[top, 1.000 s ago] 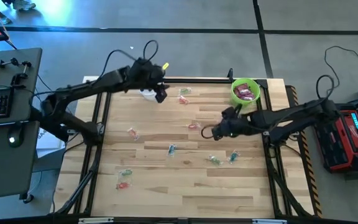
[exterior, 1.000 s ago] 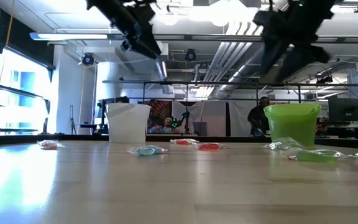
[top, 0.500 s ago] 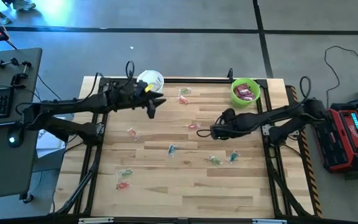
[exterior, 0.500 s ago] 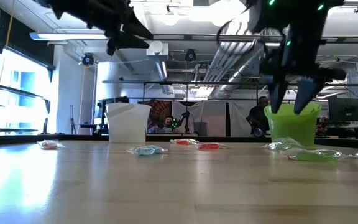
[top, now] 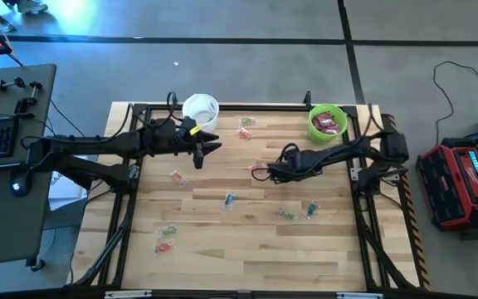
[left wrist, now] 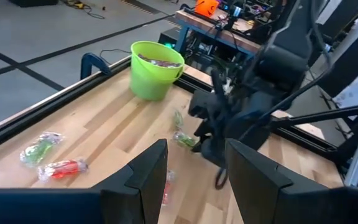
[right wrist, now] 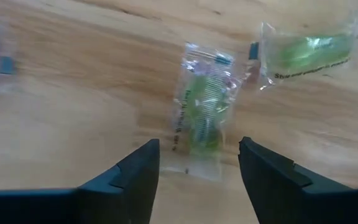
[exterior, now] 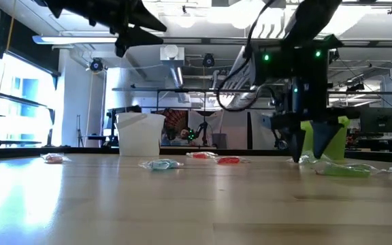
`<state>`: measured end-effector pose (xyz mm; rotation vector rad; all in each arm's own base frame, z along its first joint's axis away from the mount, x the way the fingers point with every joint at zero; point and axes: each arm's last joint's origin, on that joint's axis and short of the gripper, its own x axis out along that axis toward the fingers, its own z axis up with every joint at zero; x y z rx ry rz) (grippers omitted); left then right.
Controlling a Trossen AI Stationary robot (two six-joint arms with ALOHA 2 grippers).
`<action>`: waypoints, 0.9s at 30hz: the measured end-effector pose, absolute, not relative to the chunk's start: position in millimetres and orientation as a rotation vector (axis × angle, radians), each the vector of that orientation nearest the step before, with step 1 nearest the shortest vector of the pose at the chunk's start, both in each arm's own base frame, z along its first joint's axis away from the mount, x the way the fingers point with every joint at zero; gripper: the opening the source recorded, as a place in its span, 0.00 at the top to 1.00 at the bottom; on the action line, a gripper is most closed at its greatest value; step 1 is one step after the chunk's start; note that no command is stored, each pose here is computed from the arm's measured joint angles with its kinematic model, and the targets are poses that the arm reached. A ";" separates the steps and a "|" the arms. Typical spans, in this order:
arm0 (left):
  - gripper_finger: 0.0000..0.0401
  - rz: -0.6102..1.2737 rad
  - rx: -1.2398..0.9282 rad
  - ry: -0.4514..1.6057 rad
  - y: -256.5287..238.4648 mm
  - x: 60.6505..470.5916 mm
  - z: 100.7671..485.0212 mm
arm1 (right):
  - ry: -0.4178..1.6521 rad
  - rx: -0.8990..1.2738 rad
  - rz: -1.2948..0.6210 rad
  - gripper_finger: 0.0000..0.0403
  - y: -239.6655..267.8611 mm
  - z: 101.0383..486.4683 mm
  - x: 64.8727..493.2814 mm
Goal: Sort candy by brand, put in halloween buckets
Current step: Put the green gummy into the white bucket
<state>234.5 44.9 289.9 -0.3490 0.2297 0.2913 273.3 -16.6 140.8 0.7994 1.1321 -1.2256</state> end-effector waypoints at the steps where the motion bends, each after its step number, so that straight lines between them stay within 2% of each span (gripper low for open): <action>1: 0.62 0.287 -0.349 0.230 43.8 234.7 289.9 | 1.144 0.794 -1.234 0.51 -17.1 137.9 273.4; 7: 0.62 0.264 -0.348 0.234 38.3 235.6 289.9 | 1.166 0.763 -1.230 0.65 -18.1 131.6 275.9; 16: 0.62 0.241 -0.415 0.219 32.5 236.8 291.0 | 1.198 0.726 -1.164 0.97 -17.7 136.8 273.9; 21: 0.62 0.260 -0.562 0.206 33.1 236.7 290.6 | 1.161 0.720 -1.045 0.97 -16.9 154.0 274.6; 27: 0.62 0.219 -0.864 0.211 38.5 237.4 288.8 | 0.993 0.604 -0.737 0.99 -11.3 187.4 285.7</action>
